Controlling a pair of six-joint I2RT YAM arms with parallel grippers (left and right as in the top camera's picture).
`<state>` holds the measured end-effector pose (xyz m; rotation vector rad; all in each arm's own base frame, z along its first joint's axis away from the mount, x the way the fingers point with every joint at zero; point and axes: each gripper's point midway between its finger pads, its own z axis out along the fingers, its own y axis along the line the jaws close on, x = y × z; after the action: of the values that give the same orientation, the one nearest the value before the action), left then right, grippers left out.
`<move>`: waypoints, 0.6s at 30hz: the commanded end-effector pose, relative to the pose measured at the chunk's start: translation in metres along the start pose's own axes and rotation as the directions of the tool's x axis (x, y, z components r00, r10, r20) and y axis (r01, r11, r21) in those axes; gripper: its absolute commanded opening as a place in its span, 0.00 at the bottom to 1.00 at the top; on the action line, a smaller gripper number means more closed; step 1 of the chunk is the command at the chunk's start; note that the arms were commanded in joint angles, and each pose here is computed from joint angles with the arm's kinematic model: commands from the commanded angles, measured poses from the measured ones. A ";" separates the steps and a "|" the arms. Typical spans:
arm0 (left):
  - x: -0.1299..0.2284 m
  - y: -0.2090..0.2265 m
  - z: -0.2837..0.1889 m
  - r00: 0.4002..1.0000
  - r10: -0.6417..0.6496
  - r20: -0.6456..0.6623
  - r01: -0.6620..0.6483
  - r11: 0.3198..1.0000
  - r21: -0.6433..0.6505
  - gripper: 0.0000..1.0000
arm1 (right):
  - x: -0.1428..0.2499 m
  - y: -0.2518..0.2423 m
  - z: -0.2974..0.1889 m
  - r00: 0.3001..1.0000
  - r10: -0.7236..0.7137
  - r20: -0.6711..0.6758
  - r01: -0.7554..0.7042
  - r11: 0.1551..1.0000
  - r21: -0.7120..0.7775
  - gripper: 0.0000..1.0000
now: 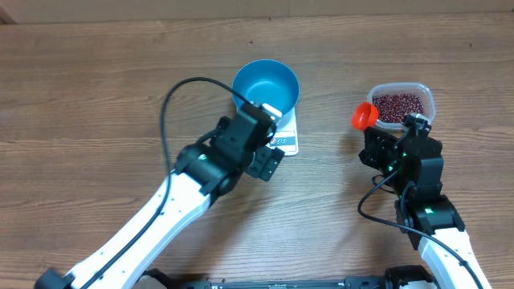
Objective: Scoop item into bowl and weigh 150g on scale
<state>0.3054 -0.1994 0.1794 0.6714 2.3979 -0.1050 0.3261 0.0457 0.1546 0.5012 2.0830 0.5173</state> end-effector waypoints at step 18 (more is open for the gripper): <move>-0.029 0.034 -0.077 0.962 -0.141 0.235 0.134 0.990 0.044 1.00 | -0.009 0.001 -0.002 1.000 0.005 0.028 -0.005 1.000 0.004 0.04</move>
<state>0.3016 -0.1633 0.2560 0.4776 2.2217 -0.2222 0.3261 0.0456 0.1547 0.5013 2.0824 0.5165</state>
